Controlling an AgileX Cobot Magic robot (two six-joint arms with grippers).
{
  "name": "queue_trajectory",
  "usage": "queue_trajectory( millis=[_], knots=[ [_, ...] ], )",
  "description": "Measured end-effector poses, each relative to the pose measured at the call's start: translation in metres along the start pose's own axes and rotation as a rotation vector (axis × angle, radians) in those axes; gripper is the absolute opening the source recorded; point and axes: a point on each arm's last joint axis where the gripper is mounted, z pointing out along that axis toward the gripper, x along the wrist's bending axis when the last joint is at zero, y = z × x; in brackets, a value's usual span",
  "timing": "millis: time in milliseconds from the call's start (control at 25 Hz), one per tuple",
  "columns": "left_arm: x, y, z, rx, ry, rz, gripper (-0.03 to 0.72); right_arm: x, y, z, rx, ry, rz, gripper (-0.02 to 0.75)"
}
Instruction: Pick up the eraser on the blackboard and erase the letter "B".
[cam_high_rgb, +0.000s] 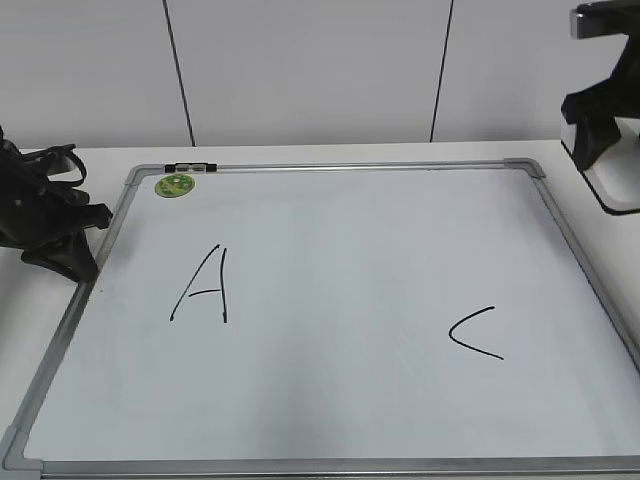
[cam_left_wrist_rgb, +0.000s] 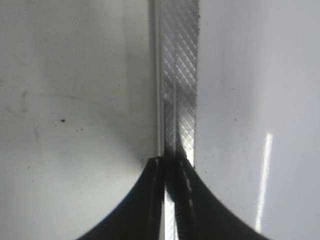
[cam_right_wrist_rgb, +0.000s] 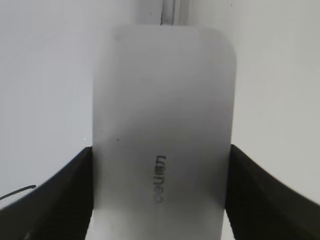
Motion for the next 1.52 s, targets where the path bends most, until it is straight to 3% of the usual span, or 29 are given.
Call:
queue_trajectory(
  millis=[400,920,1240,1520],
  knots=[
    [0.000,0.000,0.000,0.000,0.000,0.000,0.039,0.010,-0.053,0.065,0.029,0.052,0.030,0.524],
    [0.000,0.000,0.000,0.002,-0.002,0.001,0.041,0.014,-0.051,0.103,0.019,0.073,0.052,0.523],
    [0.000,0.000,0.000,0.003,-0.002,0.001,0.044,0.015,-0.049,0.105,0.001,0.081,0.065,0.524],
    [0.000,0.000,0.000,0.003,-0.002,0.001,0.045,0.015,-0.046,0.106,-0.031,0.084,0.075,0.577]
  ],
)
